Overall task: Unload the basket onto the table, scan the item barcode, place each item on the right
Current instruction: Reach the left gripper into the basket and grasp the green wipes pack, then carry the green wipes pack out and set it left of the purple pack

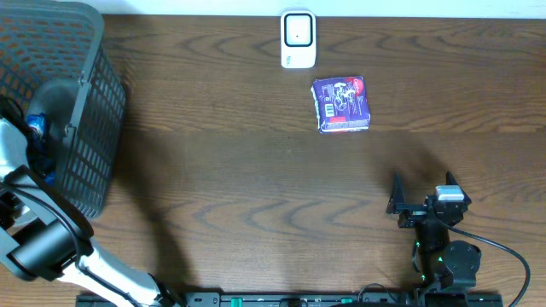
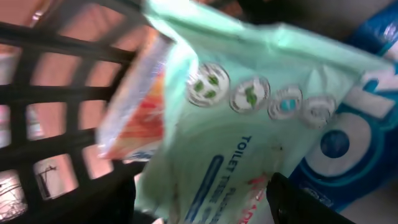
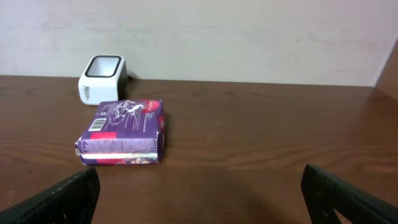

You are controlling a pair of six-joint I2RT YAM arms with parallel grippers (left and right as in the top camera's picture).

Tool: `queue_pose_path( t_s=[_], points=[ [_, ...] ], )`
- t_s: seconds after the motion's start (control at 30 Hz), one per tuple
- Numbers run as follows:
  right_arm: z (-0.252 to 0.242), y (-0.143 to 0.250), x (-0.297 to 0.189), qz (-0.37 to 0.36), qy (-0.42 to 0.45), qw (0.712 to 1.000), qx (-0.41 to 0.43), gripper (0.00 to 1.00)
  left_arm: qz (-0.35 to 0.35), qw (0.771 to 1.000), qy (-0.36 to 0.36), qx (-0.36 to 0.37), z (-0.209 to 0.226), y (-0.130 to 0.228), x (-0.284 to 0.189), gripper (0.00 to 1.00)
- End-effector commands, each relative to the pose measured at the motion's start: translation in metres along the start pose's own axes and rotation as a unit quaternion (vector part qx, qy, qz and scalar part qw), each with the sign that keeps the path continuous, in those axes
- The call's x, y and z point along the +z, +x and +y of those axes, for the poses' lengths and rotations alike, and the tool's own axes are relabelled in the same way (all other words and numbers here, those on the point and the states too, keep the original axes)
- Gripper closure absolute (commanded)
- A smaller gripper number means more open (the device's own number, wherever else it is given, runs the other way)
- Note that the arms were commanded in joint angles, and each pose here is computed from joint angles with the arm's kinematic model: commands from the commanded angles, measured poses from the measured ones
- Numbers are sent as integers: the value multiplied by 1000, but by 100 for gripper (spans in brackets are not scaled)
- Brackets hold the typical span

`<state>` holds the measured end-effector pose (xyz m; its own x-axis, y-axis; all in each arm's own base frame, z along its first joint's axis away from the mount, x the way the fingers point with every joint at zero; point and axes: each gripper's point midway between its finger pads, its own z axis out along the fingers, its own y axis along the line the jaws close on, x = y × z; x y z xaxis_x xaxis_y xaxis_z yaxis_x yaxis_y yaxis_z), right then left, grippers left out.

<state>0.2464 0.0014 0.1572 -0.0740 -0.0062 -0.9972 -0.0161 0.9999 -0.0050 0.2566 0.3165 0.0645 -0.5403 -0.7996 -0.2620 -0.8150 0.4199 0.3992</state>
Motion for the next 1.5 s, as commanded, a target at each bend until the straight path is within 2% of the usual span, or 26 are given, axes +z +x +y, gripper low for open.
queue_pose_path(
  t_s=[0.0,0.17,0.2,0.23,0.3,0.4,0.5,0.63,0.73,0.8,0.87,0.93,0.97,1.0,1.07,1.17,1.2,1.27,1.47],
  points=[
    [2,0,0,0,-4,1000,7,1,40,998,20,37,-19,17,23,32],
    [2,0,0,0,-4,1000,7,1,52,998,16,43,-24,21,35,34],
    [2,0,0,0,-4,1000,7,1,51,998,17,42,-24,21,35,44],
    [2,0,0,0,-4,1000,7,1,46,998,18,40,-24,18,33,69],
    [2,0,0,0,-4,1000,7,1,37,998,21,36,-23,13,27,91],
    [2,0,0,0,-4,1000,7,1,20,999,26,10,-19,3,11,93],
    [2,0,0,0,-4,1000,7,1,-19,998,41,-45,-8,-13,-26,93],
    [2,0,0,0,-4,1000,7,1,-87,987,115,-76,-5,-30,-90,92],
    [2,0,0,0,-4,1000,7,1,-144,959,225,-91,-11,-37,-155,93],
    [2,0,0,0,-4,1000,7,1,-180,925,314,-115,-11,-36,-211,92],
    [2,0,0,0,-4,1000,7,1,-193,877,420,-133,-13,-20,-272,92],
    [2,0,0,0,-4,1000,7,1,-214,833,498,-110,-16,-3,-325,93],
    [2,0,0,0,-4,1000,7,1,-221,822,515,-100,-16,2,-337,93],
    [2,0,0,0,-4,1000,7,1,-237,795,553,-73,-20,17,-368,93],
    [2,0,0,0,-4,1000,7,1,-248,760,600,-32,-29,44,-408,93],
    [2,0,0,0,-4,1000,7,1,-234,719,653,52,-58,101,-454,92],
    [2,0,0,0,-4,1000,7,1,-225,710,663,80,-70,119,-463,93],
    [2,0,0,0,-4,1000,7,1,-212,706,665,115,-91,142,-470,93],
    [2,0,0,0,-4,1000,7,1,-173,726,626,223,-195,217,-459,93]
  ],
)
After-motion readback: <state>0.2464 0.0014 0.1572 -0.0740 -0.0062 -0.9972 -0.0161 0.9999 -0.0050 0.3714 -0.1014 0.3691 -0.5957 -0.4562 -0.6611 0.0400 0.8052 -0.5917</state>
